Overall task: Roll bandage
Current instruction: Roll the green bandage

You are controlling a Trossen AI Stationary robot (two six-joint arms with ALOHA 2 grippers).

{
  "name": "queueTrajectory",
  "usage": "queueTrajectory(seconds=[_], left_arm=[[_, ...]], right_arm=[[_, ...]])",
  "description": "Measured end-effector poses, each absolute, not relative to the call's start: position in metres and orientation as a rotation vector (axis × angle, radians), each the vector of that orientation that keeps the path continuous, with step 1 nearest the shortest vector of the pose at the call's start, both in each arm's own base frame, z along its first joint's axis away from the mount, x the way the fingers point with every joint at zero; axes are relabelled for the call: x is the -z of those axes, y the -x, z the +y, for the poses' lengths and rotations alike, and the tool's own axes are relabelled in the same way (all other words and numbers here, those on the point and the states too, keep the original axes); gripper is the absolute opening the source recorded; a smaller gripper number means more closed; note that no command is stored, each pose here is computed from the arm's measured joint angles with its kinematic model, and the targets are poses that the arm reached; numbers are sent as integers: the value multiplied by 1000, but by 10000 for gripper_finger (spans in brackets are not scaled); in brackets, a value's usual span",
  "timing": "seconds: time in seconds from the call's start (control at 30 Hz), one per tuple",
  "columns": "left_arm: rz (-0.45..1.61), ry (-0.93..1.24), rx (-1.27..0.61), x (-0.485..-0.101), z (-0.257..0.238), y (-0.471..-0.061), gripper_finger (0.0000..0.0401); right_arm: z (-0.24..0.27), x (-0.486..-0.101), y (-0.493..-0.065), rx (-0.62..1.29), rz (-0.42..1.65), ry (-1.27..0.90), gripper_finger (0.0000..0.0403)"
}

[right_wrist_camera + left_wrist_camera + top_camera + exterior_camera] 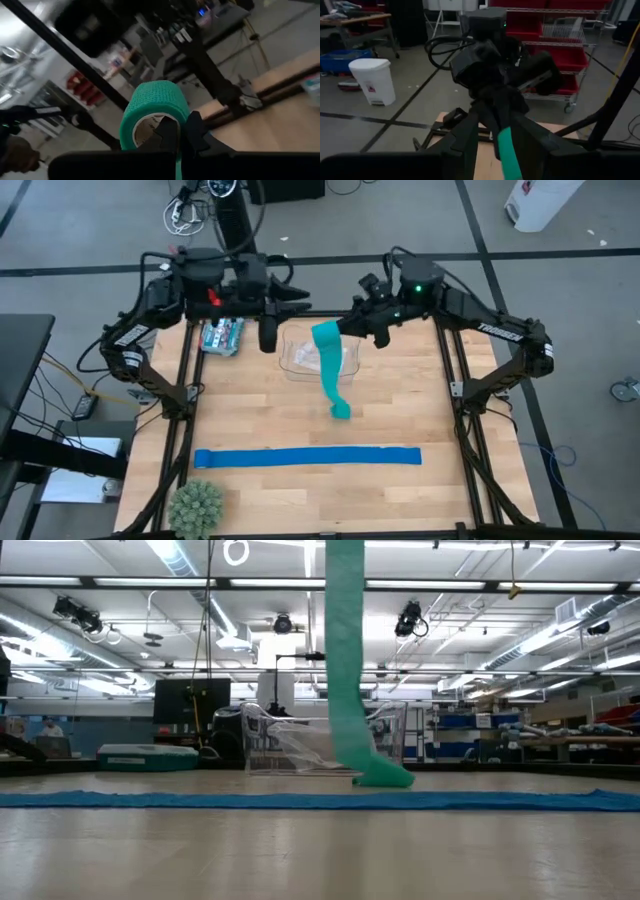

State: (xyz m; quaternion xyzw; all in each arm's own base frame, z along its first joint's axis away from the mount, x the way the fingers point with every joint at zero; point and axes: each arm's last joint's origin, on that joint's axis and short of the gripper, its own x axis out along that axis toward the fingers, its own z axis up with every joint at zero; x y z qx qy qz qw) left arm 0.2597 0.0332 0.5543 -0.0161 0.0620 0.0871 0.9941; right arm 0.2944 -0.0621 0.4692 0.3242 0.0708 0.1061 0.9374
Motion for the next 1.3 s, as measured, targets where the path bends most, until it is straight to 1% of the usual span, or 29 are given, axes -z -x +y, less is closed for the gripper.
queueTrajectory(seconds=[0.17,0.3,0.53,0.8,1.3], left_arm=[[129,66,-161,-544,31,-257,119],[170,118,-188,-531,32,-255,119],[257,162,-182,-506,33,-273,119],[214,144,-154,-508,33,-276,119],[236,139,-180,-503,34,-283,119]], right_arm=[[-58,-460,-284,-250,61,-702,0],[-56,-450,-272,-247,47,-739,0],[-57,-445,-273,-230,6,-807,0],[-58,-445,-275,-213,-9,-830,0],[-59,-448,-275,-179,-61,-829,0]])
